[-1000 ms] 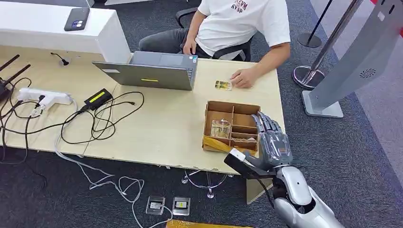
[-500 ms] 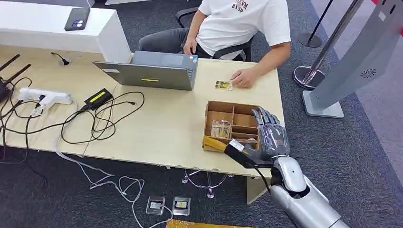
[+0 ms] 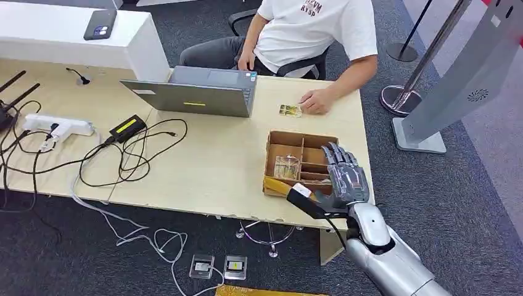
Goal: Pass the card to the sensor for recognition and then transmit it.
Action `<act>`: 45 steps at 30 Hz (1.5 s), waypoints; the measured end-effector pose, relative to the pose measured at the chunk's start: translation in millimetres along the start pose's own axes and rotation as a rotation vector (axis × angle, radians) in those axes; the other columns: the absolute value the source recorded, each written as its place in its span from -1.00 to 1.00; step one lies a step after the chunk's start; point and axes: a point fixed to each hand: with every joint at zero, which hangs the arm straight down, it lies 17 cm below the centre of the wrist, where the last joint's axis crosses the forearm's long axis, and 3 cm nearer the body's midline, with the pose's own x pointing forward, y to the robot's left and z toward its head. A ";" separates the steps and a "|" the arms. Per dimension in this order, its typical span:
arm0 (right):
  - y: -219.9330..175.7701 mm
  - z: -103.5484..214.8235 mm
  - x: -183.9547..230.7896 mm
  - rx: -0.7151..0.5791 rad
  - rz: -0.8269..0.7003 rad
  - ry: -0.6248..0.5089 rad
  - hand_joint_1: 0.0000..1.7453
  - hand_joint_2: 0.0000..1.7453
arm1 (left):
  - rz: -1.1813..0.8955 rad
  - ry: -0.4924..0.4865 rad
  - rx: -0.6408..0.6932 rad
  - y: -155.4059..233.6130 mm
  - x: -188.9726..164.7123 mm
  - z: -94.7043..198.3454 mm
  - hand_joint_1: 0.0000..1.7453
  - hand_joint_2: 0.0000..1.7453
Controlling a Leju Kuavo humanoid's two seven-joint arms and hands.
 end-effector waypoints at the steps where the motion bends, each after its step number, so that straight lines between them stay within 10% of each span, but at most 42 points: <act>1: 0.7 -0.5 0.0 0.002 -0.001 0.000 -1.00 1.00 | 0.001 0.000 0.000 0.0 -0.1 0.0 -1.00 -1.00; 6: 4.9 -0.6 0.0 0.013 0.000 -0.002 -1.00 1.00 | 0.004 0.003 0.000 0.0 -0.4 0.0 -1.00 -1.00; 7: 5.4 -0.9 0.6 0.015 0.001 -0.005 -0.70 1.00 | 0.006 0.005 0.000 0.0 -0.7 0.0 -1.00 -1.00; 8: 6.1 -1.6 3.2 0.018 -0.001 -0.012 0.76 1.00 | 0.010 0.008 0.000 0.1 -1.2 0.0 -1.00 -1.00; 10: 7.0 -3.5 8.8 0.022 -0.006 -0.025 1.00 1.00 | 0.016 0.012 0.002 0.5 -1.8 -0.1 -1.00 -1.00; 45: 19.6 -7.8 2.1 0.036 -0.044 0.022 1.00 1.00 | 0.005 -0.005 0.004 0.7 0.9 -0.1 -1.00 -1.00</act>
